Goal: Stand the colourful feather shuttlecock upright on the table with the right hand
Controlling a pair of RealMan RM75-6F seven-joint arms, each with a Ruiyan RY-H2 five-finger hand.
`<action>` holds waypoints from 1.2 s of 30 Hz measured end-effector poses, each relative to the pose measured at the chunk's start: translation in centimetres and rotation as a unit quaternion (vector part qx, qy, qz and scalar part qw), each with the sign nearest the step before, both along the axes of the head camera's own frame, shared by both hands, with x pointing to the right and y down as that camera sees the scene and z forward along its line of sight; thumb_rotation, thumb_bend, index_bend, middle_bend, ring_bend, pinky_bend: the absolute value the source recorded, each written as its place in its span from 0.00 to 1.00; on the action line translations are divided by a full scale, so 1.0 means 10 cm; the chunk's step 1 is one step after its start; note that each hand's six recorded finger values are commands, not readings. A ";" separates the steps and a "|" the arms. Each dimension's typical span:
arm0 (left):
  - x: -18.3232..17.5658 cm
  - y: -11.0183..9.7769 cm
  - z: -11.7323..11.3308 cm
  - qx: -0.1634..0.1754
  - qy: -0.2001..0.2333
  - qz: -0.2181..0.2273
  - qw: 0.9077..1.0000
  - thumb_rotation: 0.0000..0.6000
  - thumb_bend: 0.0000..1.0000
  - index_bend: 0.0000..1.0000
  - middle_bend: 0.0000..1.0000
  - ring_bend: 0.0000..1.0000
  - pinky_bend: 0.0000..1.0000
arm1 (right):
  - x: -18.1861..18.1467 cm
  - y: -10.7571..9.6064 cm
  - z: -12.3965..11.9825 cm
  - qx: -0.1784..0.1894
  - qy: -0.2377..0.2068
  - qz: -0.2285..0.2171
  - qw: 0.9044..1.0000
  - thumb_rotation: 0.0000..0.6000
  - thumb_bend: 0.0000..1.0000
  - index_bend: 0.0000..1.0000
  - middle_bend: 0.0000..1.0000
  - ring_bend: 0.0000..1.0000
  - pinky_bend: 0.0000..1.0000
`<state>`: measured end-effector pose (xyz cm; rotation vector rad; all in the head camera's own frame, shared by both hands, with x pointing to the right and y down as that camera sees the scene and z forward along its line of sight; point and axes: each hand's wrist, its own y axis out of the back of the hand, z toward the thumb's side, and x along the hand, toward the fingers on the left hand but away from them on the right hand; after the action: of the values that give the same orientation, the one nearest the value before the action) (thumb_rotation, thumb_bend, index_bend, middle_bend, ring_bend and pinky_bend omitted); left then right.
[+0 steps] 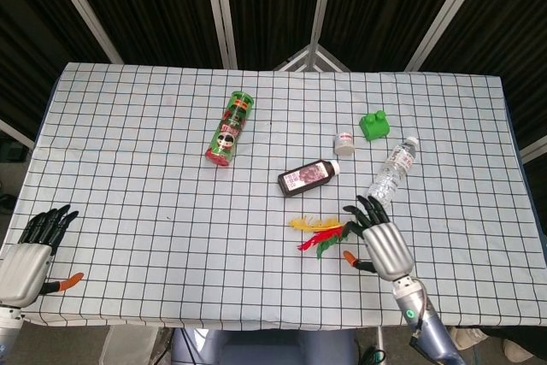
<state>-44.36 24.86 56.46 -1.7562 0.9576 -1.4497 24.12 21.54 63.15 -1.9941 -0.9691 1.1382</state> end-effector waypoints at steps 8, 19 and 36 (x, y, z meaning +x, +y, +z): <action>0.00 -0.01 0.00 -0.002 0.005 -0.004 1.000 1.00 0.00 0.00 0.00 0.00 0.00 | -0.44 0.09 0.39 -0.027 -0.016 0.004 0.999 1.00 0.31 0.51 0.23 0.00 0.00; 0.00 -0.01 -0.01 -0.005 0.011 -0.004 1.000 1.00 0.00 0.00 0.00 0.00 0.00 | -0.69 0.12 0.54 -0.034 -0.029 0.016 0.999 1.00 0.31 0.54 0.25 0.00 0.00; -0.01 -0.01 0.00 -0.007 0.012 -0.007 1.000 1.00 0.00 0.00 0.00 0.00 0.00 | -0.73 0.14 0.58 -0.042 -0.035 0.022 0.998 1.00 0.52 0.59 0.26 0.00 0.00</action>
<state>-44.41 24.73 56.45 -1.7844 0.9752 -1.4513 16.77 22.96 68.94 -2.1011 -1.0203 1.1570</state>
